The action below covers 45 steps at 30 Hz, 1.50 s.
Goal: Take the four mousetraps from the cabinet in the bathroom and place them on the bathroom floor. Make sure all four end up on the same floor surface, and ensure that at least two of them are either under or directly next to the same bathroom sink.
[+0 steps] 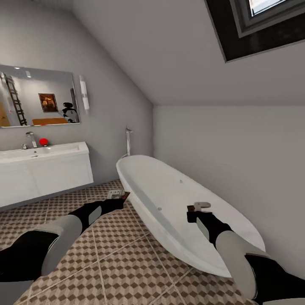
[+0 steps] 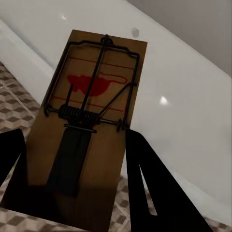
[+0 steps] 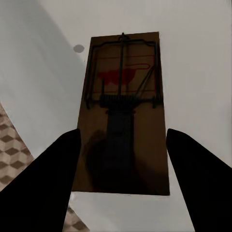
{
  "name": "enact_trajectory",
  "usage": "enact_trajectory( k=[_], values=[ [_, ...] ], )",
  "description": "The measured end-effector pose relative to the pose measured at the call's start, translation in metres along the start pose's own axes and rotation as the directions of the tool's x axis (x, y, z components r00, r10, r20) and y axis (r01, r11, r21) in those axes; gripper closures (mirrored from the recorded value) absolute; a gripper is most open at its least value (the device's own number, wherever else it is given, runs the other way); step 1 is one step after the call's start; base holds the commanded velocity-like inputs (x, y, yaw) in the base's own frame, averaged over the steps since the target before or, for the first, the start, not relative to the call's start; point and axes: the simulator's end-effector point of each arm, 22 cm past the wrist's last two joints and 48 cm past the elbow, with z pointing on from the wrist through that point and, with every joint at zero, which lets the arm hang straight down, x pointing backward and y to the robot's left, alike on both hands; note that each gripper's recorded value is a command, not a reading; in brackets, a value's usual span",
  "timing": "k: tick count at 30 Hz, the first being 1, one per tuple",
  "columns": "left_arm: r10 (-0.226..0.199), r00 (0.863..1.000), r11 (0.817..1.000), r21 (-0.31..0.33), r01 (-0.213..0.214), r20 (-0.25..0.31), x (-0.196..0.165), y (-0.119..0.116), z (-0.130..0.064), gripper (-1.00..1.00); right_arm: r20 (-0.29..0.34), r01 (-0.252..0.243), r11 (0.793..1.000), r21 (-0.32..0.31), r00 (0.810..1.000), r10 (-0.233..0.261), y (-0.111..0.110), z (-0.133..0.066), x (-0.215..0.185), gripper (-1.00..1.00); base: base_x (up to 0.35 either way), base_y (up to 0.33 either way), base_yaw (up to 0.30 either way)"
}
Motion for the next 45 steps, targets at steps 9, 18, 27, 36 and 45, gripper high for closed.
enact_trajectory(
  k=[9,18,27,36,45],
  values=[
    [0.0,1.0,1.0,-0.001,0.0,0.0,0.0,0.001,0.0,1.0,0.0,0.0,1.0,-0.001,1.0,0.0,0.0,0.0,0.0,1.0,0.0,0.0,0.299],
    [-0.001,1.0,1.0,-0.001,0.001,-0.001,0.0,0.001,0.0,1.0,0.0,0.0,1.0,-0.001,1.0,0.0,0.0,0.0,0.0,1.0,0.0,0.0,0.299],
    [-0.001,1.0,1.0,-0.009,0.001,-0.001,0.0,0.006,-0.002,1.0,-0.001,0.001,1.0,-0.002,1.0,-0.001,0.0,0.0,0.001,1.0,0.0,0.0,0.299],
    [-0.004,1.0,1.0,-0.029,0.004,-0.003,0.001,0.019,-0.006,1.0,-0.001,0.0,1.0,-0.002,1.0,0.0,0.0,0.0,0.001,1.0,0.0,0.0,0.299],
    [-0.004,1.0,0.999,-0.035,0.003,-0.005,0.001,0.024,-0.008,1.0,-0.002,0.0,1.0,-0.001,1.0,0.0,0.0,0.0,0.001,1.0,0.0,0.0,0.299]
  ],
)
